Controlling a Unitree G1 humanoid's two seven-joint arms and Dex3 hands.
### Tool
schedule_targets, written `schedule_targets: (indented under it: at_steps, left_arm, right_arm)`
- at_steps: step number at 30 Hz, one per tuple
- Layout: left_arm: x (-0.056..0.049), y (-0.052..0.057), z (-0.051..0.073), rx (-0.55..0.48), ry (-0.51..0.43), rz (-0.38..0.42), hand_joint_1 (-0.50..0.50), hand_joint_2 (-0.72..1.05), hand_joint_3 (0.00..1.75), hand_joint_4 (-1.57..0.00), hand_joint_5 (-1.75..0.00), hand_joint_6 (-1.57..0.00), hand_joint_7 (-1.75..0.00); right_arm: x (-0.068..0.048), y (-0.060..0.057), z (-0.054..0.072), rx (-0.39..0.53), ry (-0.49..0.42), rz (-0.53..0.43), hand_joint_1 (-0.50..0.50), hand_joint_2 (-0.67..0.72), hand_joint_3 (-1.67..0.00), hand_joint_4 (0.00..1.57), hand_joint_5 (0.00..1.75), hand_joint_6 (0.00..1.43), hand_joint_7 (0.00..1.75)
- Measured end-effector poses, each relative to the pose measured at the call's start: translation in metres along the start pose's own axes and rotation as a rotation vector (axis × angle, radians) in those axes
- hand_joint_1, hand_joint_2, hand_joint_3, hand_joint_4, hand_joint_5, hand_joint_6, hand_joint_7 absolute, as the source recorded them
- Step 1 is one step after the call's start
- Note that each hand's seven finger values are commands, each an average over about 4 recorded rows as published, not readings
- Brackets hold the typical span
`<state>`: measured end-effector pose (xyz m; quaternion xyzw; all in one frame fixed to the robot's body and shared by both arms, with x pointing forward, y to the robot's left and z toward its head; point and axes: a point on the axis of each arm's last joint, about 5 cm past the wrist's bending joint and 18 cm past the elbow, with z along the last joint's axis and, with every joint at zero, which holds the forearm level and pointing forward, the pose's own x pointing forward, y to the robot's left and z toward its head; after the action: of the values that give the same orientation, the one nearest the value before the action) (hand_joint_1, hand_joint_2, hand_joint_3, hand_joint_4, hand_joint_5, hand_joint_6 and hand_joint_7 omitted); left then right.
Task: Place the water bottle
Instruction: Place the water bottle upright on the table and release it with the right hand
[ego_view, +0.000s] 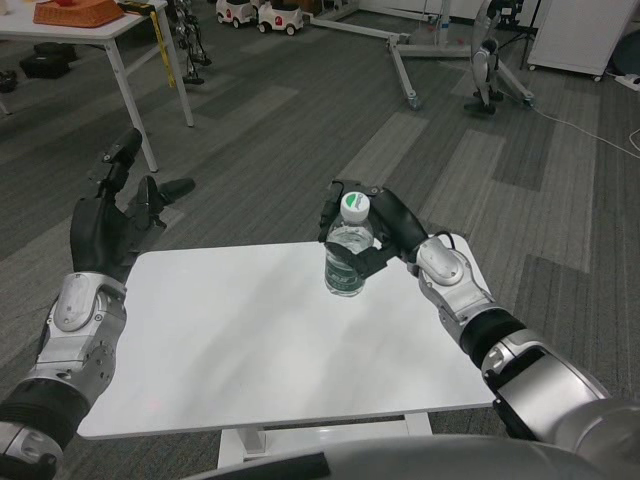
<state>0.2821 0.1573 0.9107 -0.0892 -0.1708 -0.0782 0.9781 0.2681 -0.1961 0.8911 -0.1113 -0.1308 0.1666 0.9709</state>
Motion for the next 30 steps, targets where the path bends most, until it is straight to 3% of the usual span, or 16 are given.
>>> schedule_targets:
  at_steps: [8, 21, 30]
  left_arm:
    - [0.000, 0.001, 0.000, 0.003, 0.001, 0.001, -0.47, 1.05, 0.79, -0.71, -0.72, -0.26, -0.21]
    - [0.000, 0.002, 0.000, 0.007, 0.002, 0.001, -0.47, 1.05, 0.79, -0.71, -0.72, -0.26, -0.21]
    - [0.001, 0.002, 0.001, 0.009, 0.003, 0.000, -0.46, 1.05, 0.79, -0.71, -0.72, -0.26, -0.21]
  right_arm:
    - [-0.004, -0.003, -0.006, 0.001, 0.045, -0.018, -0.46, -0.60, -1.27, 1.46, 1.26, 1.03, 1.61]
    - [-0.021, -0.020, -0.020, 0.005, 0.149, -0.178, -0.46, -0.60, -1.27, 1.46, 1.26, 1.03, 1.61]
    - [-0.044, -0.030, -0.035, -0.004, 0.236, -0.338, -0.46, -0.60, -1.35, 1.49, 1.26, 1.06, 1.59]
